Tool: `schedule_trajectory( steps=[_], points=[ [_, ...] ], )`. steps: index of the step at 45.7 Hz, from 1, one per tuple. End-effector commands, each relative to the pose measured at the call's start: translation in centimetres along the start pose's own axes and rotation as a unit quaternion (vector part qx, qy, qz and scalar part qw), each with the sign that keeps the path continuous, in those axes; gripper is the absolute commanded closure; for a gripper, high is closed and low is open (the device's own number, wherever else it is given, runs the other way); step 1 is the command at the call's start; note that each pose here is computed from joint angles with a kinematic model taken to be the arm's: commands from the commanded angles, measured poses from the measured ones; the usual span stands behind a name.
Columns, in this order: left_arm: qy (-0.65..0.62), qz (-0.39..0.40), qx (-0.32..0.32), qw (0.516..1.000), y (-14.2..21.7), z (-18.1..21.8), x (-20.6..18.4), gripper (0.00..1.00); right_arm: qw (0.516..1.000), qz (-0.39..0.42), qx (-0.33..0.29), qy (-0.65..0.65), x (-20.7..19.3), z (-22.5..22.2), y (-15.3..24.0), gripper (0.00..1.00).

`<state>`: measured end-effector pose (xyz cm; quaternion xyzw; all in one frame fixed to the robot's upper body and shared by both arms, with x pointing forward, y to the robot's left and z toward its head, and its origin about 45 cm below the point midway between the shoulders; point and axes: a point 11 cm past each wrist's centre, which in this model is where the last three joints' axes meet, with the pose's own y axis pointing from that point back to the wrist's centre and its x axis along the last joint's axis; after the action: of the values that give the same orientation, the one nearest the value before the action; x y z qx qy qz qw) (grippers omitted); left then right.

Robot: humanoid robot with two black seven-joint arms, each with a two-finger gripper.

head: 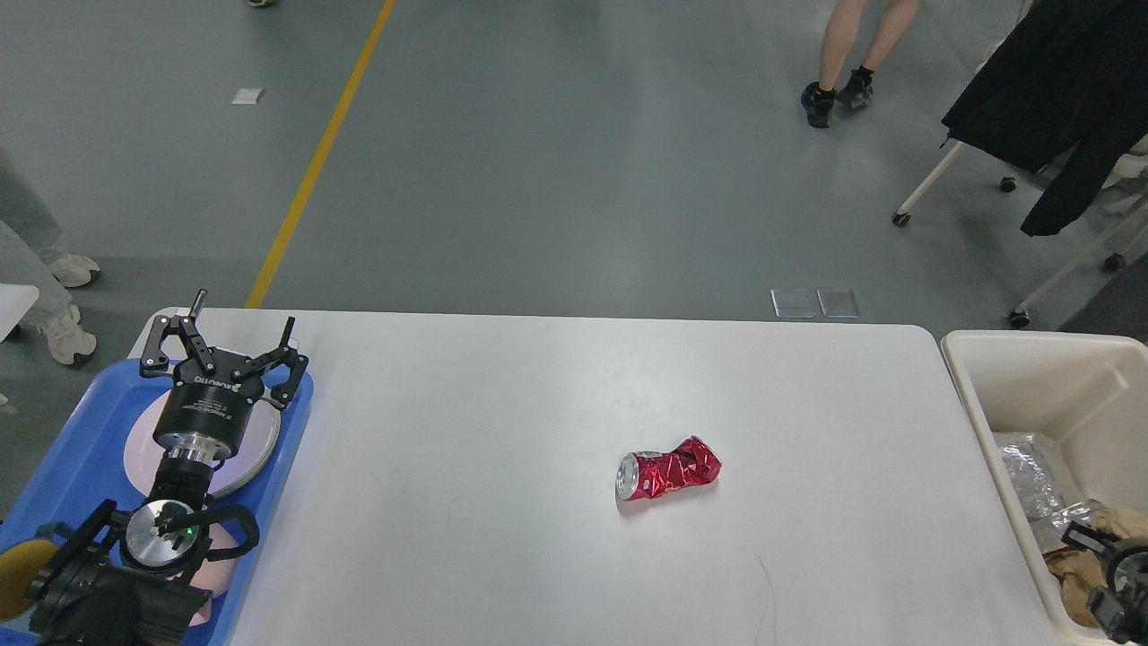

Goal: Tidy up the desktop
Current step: 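Raise the right gripper out of the white bin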

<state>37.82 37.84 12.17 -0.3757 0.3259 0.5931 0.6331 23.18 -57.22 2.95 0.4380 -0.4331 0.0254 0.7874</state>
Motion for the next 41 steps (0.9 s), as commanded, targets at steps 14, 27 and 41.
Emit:
schedule_trajectory(
  steps=[14,27,41],
  points=[
    [0.000,0.000,0.000,1.000,0.0,0.0,0.0,0.03,1.000,0.007,-0.005,-0.006,1.0,0.6,-0.1,0.00],
    [0.000,0.000,0.000,1.000,0.0,0.0,0.0,0.03,0.997,0.024,-0.002,-0.079,5.0,0.5,0.0,0.00],
    [0.000,0.000,0.000,1.000,0.0,0.0,0.0,0.03,0.997,-0.015,-0.001,-0.078,11.4,0.5,1.0,0.00]
  ],
)
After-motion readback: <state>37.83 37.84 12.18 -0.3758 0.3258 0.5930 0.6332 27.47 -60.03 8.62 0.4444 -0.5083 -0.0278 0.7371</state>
